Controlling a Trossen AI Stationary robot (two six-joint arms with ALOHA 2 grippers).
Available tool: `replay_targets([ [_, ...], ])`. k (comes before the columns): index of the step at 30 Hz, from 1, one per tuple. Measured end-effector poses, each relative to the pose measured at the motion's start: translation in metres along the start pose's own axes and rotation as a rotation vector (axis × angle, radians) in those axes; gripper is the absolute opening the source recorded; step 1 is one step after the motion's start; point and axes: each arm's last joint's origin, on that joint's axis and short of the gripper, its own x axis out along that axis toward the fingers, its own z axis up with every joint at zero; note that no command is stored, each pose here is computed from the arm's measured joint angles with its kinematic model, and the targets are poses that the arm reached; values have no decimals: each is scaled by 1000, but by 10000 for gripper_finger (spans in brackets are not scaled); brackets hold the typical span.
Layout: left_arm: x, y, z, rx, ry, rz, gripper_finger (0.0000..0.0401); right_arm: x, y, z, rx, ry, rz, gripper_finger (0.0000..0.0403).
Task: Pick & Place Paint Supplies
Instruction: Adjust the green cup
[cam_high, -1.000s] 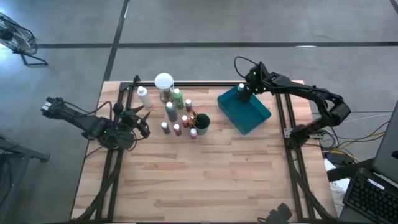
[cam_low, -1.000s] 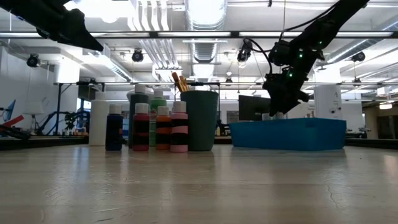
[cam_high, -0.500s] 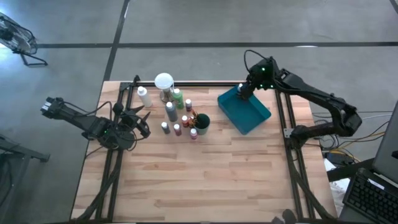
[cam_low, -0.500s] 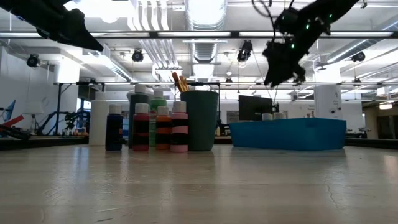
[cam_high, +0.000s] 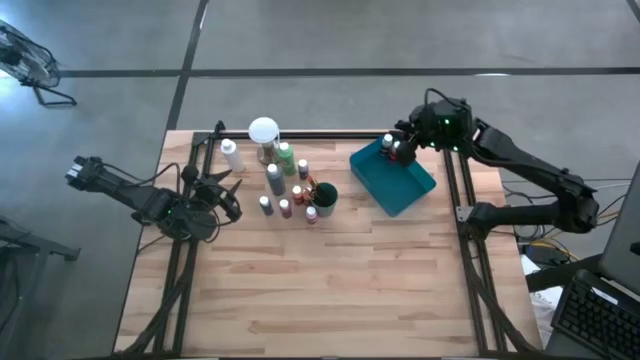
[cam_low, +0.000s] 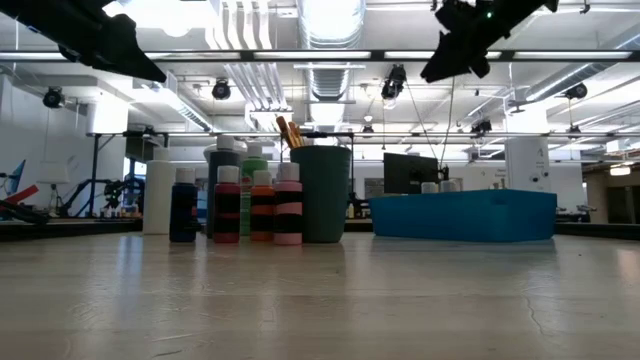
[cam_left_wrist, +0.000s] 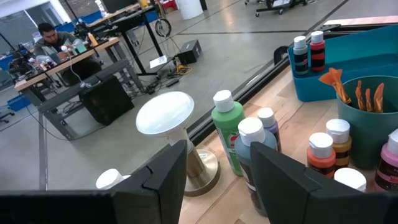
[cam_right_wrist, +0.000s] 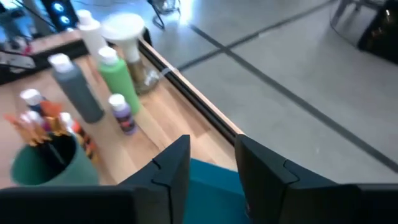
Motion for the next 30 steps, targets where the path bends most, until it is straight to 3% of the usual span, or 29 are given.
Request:
replay_targets([
  [16,0,0,0,0,0,0,181,1,32,-5,-40,15,127,39],
  [22,0,0,0,0,0,1,181,11,68,-14,-201,76,341,29],
  [30,0,0,0,0,0,1,181,38,115,-20,-454,169,484,57],
])
